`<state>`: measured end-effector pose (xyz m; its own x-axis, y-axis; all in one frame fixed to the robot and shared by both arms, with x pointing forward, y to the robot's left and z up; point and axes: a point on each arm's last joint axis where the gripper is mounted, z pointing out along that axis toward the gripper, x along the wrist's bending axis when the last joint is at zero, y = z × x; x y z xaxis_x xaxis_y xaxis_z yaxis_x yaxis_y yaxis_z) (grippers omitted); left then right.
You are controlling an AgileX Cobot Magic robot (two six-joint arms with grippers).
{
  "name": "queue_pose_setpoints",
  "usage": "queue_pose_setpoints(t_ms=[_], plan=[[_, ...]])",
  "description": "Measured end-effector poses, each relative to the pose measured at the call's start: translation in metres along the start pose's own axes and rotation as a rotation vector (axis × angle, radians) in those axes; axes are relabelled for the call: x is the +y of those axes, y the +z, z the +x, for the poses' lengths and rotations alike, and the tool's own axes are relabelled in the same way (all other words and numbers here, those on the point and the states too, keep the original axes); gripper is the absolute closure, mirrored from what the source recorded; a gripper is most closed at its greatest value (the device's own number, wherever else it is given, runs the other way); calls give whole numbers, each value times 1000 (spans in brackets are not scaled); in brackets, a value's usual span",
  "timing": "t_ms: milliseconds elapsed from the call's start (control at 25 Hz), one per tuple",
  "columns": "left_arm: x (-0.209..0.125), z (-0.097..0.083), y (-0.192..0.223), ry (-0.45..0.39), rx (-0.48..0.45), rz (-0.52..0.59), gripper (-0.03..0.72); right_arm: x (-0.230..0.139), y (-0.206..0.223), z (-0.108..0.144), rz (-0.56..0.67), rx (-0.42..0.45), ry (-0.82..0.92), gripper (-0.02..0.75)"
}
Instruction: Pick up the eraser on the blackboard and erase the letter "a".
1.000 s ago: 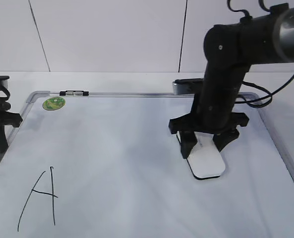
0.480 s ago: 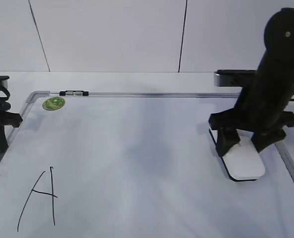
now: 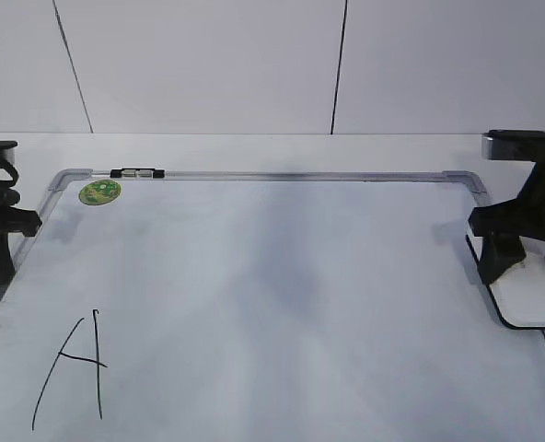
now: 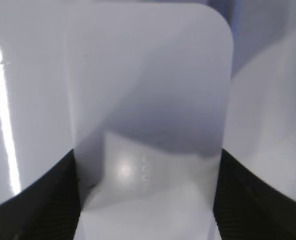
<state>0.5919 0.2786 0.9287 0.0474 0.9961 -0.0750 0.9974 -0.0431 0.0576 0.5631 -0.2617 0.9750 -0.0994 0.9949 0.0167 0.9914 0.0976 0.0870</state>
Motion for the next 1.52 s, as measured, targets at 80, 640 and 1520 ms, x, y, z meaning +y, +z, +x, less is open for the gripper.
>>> queue_pose_setpoints(t_ms=[80, 640, 1520], plan=[[0, 0, 0, 0, 0, 0, 671, 1, 0, -3, -8, -16, -5, 203], [0, 0, 0, -2, -3, 1, 671, 5, 2, -4, -45, -16, -5, 203], [0, 0, 0, -2, -3, 3, 671, 6, 23, -3, 26, -9, 1, 127]])
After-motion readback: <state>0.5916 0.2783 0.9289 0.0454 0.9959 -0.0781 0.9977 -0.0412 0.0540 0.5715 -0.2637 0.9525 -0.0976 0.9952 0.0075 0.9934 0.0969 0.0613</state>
